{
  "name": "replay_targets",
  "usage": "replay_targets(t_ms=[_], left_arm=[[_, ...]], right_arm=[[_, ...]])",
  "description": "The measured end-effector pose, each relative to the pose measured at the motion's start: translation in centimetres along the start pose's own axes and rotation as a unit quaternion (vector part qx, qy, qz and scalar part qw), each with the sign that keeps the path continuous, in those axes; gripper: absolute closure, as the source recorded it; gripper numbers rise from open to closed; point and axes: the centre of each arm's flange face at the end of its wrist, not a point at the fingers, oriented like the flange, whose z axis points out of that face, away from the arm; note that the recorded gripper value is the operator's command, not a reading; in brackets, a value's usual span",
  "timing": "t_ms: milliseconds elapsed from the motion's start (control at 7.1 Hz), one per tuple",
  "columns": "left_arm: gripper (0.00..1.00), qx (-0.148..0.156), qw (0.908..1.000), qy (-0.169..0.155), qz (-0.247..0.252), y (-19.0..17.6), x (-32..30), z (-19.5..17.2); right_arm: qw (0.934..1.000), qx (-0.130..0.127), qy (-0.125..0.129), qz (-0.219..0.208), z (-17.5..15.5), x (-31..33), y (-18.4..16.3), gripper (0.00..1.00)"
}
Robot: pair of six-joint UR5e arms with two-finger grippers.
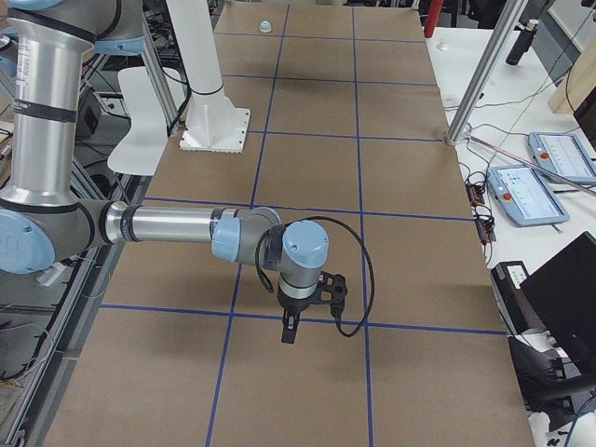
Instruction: Place and press bell with both arms
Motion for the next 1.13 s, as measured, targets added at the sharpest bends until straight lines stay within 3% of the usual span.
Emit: replay_targets(t_ms=[423, 704, 986, 1127], left_arm=[[0.00, -0.002, 0.9950, -0.021, -0.098, 7.8, 7.1, -0.1], [0.00, -0.003, 0.9873, -0.040, -0.154, 11.6, 9.3, 1.0], [0.00, 0.000, 0.9725, -0.094, -0.213, 15.2, 7.8, 3.8], [0.00, 0.002, 0.9606, -0.127, -0.247, 17.2, 7.1, 5.2]], right_arm=[[0.9998, -0.007, -0.001, -0.017, 0.5, -1.5, -0.8, 0.00], [0.9977, -0.002, -0.003, -0.067, -0.4, -6.7, -4.8, 0.00], [0.9957, 0.014, -0.017, -0.090, -2.1, -15.7, -10.1, 0.00], [0.9948, 0.019, -0.022, -0.097, -2.7, -20.8, -11.9, 0.00]])
